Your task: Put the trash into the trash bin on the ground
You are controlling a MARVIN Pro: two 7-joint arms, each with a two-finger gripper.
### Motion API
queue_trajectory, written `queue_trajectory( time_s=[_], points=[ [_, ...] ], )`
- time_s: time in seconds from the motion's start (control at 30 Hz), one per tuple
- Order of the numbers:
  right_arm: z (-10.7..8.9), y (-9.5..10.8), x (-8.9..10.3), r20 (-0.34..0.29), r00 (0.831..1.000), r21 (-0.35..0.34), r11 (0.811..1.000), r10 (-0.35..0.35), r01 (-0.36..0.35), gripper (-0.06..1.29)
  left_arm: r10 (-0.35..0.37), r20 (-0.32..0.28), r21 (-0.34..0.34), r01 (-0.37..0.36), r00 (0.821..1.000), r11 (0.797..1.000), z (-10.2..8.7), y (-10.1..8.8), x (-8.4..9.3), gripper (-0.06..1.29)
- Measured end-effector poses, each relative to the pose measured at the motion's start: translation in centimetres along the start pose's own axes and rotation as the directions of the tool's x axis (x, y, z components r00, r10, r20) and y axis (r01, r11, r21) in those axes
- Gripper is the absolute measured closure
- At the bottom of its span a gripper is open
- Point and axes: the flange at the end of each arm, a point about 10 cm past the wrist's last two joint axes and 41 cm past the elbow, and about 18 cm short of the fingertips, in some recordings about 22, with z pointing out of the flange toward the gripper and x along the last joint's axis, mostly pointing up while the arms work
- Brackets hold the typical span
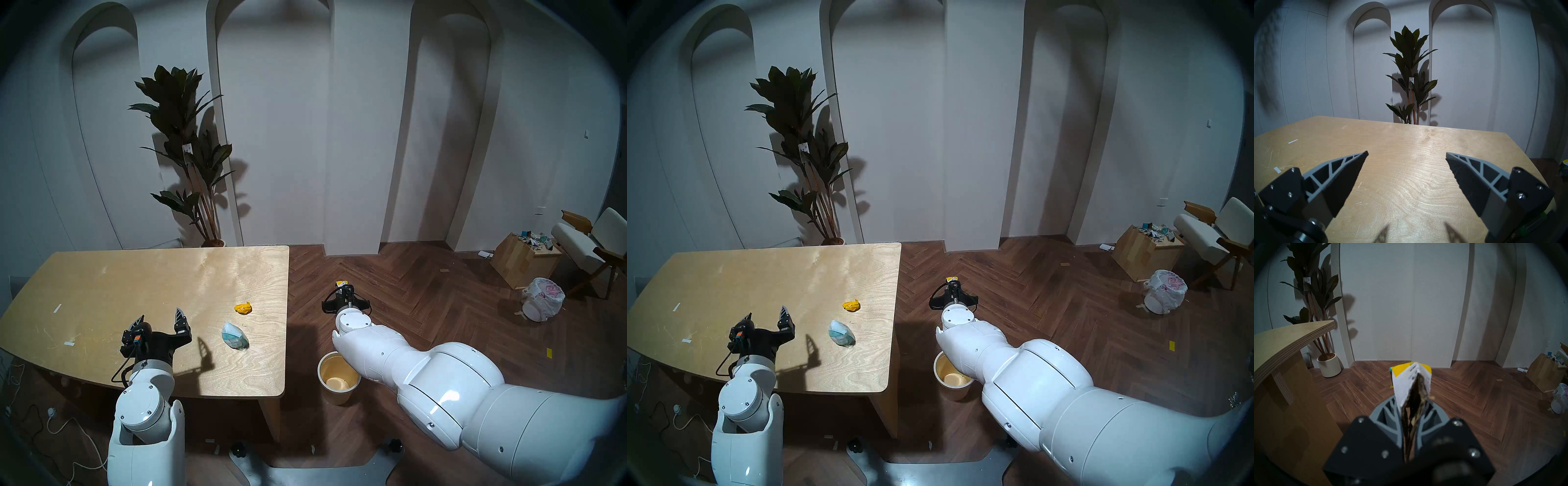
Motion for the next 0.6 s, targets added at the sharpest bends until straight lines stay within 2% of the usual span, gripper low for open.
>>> queue_trajectory(
  time_s=[0.37,0.6],
  points=[
    [0.21,-0.10,0.63,-0.011,1.000,0.000,1.000,0.008,-0.008,1.14,0.000,0.000,0.000,0.000,1.000,1.000,0.02,0.00,0.00,0.00],
    [0.18,-0.02,0.52,-0.018,1.000,0.003,1.000,0.013,-0.013,1.19,0.000,0.000,0.000,0.000,1.000,1.000,0.02,0.00,0.00,0.00]
  ],
)
